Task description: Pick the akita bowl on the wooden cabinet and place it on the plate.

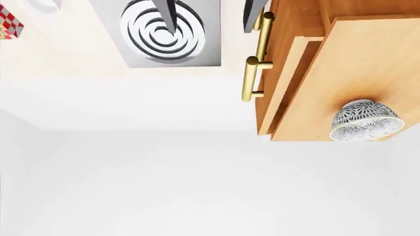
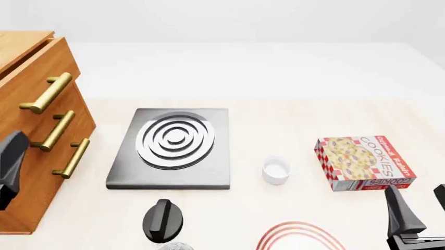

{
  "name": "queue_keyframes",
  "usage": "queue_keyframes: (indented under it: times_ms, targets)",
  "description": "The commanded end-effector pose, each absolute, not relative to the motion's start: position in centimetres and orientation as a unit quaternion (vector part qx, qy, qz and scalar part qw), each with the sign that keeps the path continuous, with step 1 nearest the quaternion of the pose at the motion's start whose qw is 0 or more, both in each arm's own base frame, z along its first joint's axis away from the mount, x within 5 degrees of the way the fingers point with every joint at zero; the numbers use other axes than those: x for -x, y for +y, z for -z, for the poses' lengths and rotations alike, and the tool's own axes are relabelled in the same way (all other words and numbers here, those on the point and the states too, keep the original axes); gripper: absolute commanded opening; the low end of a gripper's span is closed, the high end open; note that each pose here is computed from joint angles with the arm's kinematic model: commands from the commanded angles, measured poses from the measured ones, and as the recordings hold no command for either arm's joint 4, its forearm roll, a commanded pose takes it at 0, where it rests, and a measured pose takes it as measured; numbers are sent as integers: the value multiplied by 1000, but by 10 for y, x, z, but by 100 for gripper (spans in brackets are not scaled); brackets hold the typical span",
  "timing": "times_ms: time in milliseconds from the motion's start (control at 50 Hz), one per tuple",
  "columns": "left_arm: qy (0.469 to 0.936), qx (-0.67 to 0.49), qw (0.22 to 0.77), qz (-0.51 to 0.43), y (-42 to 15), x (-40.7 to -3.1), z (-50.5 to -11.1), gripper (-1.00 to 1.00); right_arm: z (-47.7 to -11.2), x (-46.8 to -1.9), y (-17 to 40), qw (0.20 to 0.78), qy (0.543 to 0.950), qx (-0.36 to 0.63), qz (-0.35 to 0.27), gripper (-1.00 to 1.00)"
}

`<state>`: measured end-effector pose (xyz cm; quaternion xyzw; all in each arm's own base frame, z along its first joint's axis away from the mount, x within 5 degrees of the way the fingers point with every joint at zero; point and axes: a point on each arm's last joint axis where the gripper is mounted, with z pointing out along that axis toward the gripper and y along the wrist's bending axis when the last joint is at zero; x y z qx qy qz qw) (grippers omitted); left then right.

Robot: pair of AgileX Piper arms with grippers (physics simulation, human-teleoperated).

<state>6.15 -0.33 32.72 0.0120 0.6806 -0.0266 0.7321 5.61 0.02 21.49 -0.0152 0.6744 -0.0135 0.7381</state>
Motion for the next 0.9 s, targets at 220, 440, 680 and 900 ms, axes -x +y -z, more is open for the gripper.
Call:
queue_keyframes:
  times_ms: [220,440,680,900]
  targets:
    - [689,9,724,27,-2,-77,-399,100,-216,-56,0,738,674,15,13,100]
    - [693,38,720,26,2,-86,-432,100,-216,-56,0,738,674,15,14,100]
    - [688,134,713,18,18,-108,-477,100,-216,-56,0,738,674,15,13,100]
    - [688,162,707,17,25,-118,-474,100,-216,-56,0,738,674,15,14,100]
